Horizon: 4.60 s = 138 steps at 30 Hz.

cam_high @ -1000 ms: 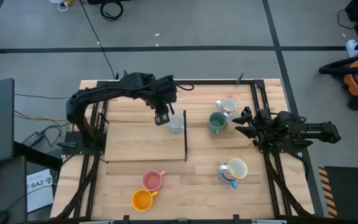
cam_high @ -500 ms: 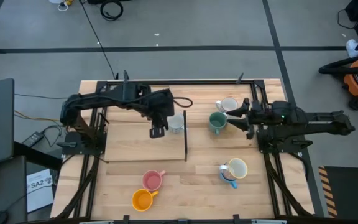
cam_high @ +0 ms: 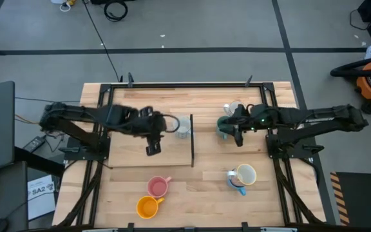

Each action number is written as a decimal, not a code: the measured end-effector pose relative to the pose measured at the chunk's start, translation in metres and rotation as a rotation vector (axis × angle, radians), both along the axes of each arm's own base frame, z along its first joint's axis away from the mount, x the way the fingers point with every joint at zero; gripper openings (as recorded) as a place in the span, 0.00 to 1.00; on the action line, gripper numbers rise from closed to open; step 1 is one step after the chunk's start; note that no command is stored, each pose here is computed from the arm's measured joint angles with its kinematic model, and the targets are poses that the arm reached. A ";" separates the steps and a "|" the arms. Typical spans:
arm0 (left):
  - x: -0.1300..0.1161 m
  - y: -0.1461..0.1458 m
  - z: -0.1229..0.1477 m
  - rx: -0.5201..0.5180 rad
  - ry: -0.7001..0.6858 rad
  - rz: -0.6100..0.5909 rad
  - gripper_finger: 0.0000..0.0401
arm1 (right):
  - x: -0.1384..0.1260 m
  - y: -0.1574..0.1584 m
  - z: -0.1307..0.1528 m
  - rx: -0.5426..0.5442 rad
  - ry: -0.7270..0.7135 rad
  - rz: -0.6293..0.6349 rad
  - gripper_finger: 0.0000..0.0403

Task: Place coffee mugs
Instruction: Put the green mug on the shelf

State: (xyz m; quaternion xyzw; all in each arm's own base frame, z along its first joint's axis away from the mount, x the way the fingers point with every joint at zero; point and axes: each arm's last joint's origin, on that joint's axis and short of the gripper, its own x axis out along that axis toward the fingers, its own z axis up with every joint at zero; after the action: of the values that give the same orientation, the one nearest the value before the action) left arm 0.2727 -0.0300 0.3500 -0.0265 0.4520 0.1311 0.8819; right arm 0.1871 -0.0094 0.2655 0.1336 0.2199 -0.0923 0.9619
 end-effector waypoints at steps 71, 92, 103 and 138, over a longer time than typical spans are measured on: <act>-0.024 0.002 -0.066 -0.064 -0.246 0.063 0.35 | 0.049 -0.009 -0.052 -0.029 0.609 0.057 0.08; -0.006 -0.001 -0.040 0.003 -0.549 -0.046 0.35 | 0.056 0.023 0.043 -0.024 0.572 0.242 0.08; -0.006 -0.001 -0.040 0.025 -0.545 -0.066 0.35 | 0.058 0.044 0.103 -0.046 0.400 0.328 0.08; -0.119 0.014 -0.014 0.024 -0.339 -0.071 0.35 | 0.260 0.085 0.056 -0.368 0.442 0.753 0.08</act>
State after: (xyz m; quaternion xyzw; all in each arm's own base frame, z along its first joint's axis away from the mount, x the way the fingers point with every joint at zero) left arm 0.1539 -0.0162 0.3359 -0.0216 0.2958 0.0989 0.9499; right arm 0.4467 0.0756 0.3211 -0.1508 0.4325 0.1990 0.8664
